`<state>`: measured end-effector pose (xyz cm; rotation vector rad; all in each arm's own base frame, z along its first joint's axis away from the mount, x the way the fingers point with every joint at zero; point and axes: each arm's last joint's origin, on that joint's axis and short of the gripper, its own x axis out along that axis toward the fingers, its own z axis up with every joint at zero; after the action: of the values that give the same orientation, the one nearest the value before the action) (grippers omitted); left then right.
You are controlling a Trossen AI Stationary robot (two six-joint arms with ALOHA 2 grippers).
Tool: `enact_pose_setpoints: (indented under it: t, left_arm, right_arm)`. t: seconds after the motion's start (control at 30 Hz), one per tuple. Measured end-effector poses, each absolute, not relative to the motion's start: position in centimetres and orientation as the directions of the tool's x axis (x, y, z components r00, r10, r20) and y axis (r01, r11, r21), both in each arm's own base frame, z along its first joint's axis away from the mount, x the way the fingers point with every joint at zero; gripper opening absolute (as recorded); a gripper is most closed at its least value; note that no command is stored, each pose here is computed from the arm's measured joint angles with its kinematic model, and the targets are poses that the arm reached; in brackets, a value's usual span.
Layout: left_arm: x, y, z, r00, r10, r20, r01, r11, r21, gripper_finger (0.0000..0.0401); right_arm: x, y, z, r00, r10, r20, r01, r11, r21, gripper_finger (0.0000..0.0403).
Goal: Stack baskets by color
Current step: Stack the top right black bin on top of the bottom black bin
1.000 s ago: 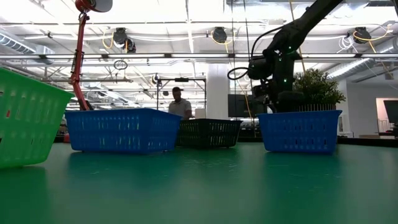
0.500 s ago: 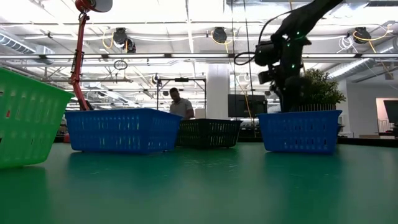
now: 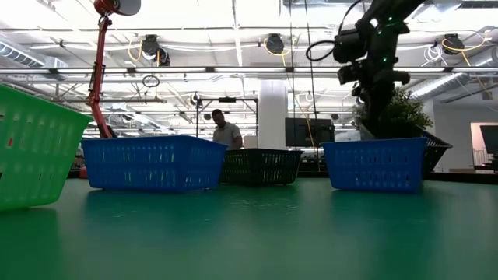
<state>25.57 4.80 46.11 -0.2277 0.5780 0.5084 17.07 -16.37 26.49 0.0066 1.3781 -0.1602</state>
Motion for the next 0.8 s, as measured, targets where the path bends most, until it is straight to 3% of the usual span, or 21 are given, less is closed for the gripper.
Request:
enact_pose_setpoints:
  t: [0.53, 0.8]
  left_arm:
    - [25.6, 4.7, 46.1, 0.738, 0.342, -0.581, -0.48, 0.872, -0.096, 0.0005]
    - [25.8, 4.0, 46.1, 0.756, 0.292, -0.586, -0.438, 0.89, -0.122, 0.0006]
  right_arm:
    - [16.3, -11.9, 30.1, 0.284, 0.079, -0.956, 0.154, 0.98, 0.127, 0.0001]
    - [16.9, -10.3, 32.8, 0.312, 0.122, -0.942, 0.107, 0.981, 0.162, 0.0001]
